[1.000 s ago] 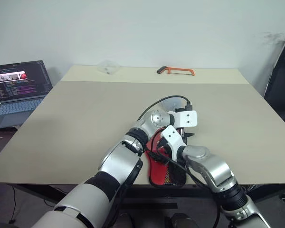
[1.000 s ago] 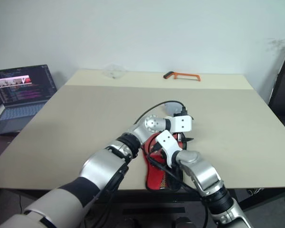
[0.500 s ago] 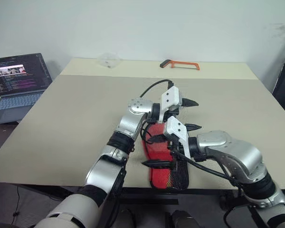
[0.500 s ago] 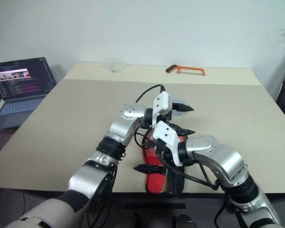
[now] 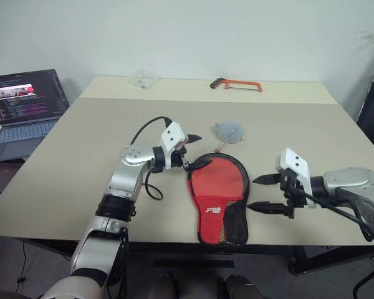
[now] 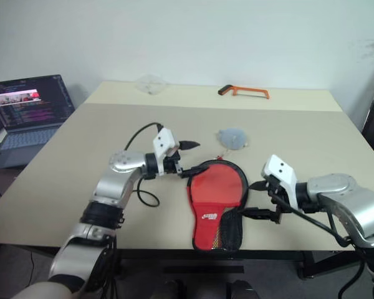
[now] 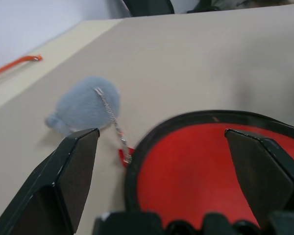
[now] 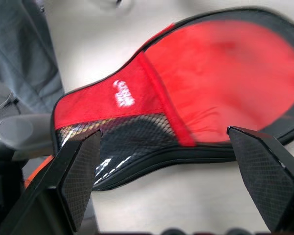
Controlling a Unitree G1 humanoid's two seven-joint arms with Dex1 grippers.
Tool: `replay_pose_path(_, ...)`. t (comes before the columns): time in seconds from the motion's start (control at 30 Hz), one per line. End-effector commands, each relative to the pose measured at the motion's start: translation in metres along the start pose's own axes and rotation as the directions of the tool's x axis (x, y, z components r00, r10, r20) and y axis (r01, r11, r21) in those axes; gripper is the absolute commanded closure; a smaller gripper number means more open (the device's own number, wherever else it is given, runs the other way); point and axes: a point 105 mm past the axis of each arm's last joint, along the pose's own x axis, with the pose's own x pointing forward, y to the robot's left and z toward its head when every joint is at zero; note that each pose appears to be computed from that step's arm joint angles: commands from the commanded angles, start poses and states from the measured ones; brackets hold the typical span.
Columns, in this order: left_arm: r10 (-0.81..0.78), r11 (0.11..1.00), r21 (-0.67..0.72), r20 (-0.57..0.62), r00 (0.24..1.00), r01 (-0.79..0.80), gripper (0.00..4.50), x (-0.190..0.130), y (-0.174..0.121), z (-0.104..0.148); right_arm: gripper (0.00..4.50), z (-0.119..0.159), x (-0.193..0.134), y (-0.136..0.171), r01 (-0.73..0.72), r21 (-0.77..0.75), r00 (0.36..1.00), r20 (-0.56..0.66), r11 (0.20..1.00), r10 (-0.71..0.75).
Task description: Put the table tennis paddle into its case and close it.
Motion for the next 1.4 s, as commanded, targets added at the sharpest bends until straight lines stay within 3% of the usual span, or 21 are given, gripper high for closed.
replay_pose_path(0.03, -0.062, 0.998, 0.014, 0.042, 0.997, 0.062, 0.03, -0.004, -0.011, 0.019, 0.0, 0.027, -0.01, -0.022, 0.113, -0.038, 0.987, 0.116, 0.993, -0.108)
replay_pose_path(0.17, -0.029, 0.999, -0.026, -0.012, 1.0, 0.029, 0.03, -0.003, -0.021, -0.001, 0.0, 0.054, -0.013, -0.065, 0.306, 0.038, 0.92, 0.247, 0.951, -0.306)
replay_pose_path(0.27, 0.055, 0.997, -0.059, -0.054, 0.997, -0.058, 0.03, 0.006, -0.026, -0.019, 0.0, 0.073, -0.009, -0.106, 0.466, 0.171, 0.814, 0.301, 0.868, -0.496)
replay_pose_path(0.37, 0.148, 0.986, -0.064, -0.087, 0.985, -0.154, 0.03, 0.017, -0.029, -0.033, 0.0, 0.079, 0.004, -0.14, 0.572, 0.304, 0.72, 0.259, 0.762, -0.644)
replay_pose_path(0.5, 0.214, 0.969, -0.108, -0.075, 0.974, -0.221, 0.03, 0.033, -0.034, -0.037, 0.0, 0.078, 0.029, -0.165, 0.629, 0.348, 0.672, 0.207, 0.695, -0.711)
replay_pose_path(0.8, 0.222, 0.964, -0.146, -0.031, 0.975, -0.224, 0.03, 0.061, -0.045, -0.022, 0.0, 0.084, 0.075, -0.176, 0.626, 0.401, 0.657, 0.189, 0.669, -0.729)
replay_pose_path(1.07, 0.258, 0.94, -0.186, -0.164, 0.952, -0.287, 0.03, 0.07, -0.044, -0.041, 0.0, 0.073, 0.101, -0.169, 0.655, 0.422, 0.638, 0.136, 0.627, -0.758)
replay_pose_path(1.4, 0.206, 0.933, -0.255, -0.208, 0.956, -0.256, 0.03, 0.086, -0.055, -0.045, 0.0, 0.06, 0.12, -0.16, 0.695, 0.404, 0.62, 0.083, 0.595, -0.78)
